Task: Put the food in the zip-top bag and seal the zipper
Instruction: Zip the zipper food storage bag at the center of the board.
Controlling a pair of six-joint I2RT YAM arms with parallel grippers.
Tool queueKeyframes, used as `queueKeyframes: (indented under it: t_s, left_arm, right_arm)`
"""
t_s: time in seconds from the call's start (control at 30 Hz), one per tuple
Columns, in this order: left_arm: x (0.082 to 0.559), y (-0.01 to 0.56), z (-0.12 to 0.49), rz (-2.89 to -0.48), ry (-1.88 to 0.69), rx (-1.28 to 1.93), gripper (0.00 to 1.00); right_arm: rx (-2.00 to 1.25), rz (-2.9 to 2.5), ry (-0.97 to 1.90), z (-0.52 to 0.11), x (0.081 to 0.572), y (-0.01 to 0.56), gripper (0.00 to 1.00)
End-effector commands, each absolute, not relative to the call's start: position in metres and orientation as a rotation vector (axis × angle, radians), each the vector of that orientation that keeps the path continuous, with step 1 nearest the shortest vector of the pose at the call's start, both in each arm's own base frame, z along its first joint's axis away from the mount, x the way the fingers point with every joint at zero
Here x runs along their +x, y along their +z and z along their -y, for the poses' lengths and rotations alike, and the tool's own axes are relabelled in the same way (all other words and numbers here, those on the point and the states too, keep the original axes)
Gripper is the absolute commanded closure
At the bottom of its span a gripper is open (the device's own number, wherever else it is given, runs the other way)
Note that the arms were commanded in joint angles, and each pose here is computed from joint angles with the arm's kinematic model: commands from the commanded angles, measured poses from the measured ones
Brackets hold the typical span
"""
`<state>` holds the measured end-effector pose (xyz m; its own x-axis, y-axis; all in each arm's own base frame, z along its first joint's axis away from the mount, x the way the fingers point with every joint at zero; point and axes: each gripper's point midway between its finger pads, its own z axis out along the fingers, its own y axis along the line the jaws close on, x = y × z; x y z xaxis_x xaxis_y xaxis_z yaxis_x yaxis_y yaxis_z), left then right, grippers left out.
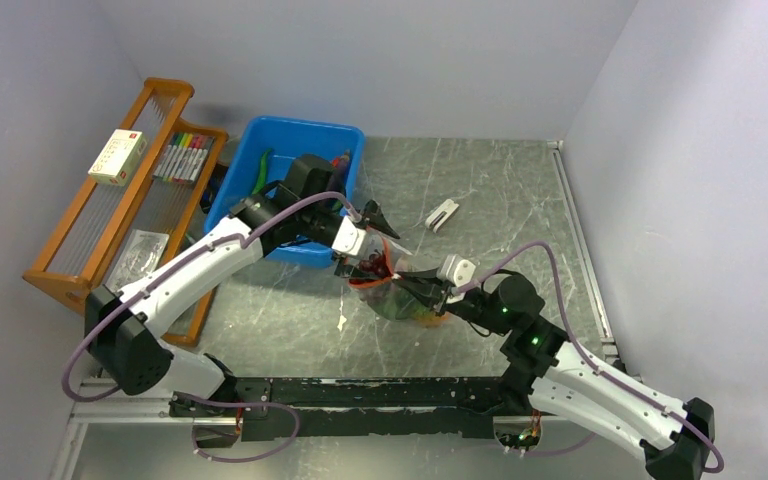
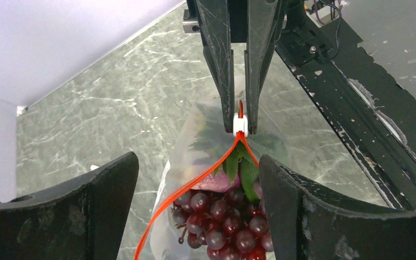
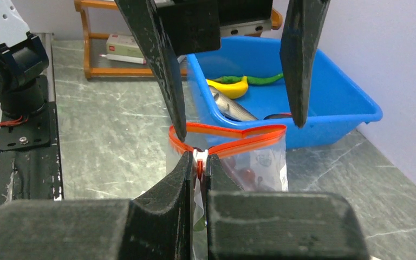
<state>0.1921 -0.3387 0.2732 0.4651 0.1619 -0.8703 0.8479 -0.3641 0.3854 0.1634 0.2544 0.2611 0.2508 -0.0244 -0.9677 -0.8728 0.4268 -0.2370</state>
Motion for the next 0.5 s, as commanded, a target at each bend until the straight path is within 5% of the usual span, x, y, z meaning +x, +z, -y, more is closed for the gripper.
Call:
queueKeyframes:
  t_s: [0.0, 0.23, 0.3, 0.37, 0.47]
  left_arm:
    - [0.183, 0.278, 0.351, -0.746, -1.003, 1.835, 0.2]
    - [0.189, 0.243, 0.355, -0.866, -0.984, 1.877, 0.32]
    - [0.192, 0.239, 0.356, -0.9, -0.984, 1.876, 0.53]
    - [0.195, 0.237, 0.357, -0.934, -0.987, 1.869, 0.89]
    - [0.197, 0.235, 0.358, -0.964, -0.991, 1.865, 0.93]
  right_arm:
    - [-0.948, -1.121, 0.725, -0.254, 0.164, 0.28, 1.0]
    - [-0.916, -1.134, 0.708, -0.251, 0.169, 0.277, 1.0]
    - [-0.912, -1.146, 0.709, -0.251, 0.17, 0.274, 1.0]
    - [-0.898, -1.16, 0.709, -0.249, 0.17, 0.272, 1.0]
    - [-0.88, -1.171, 0.71, -0.246, 0.17, 0.27, 1.0]
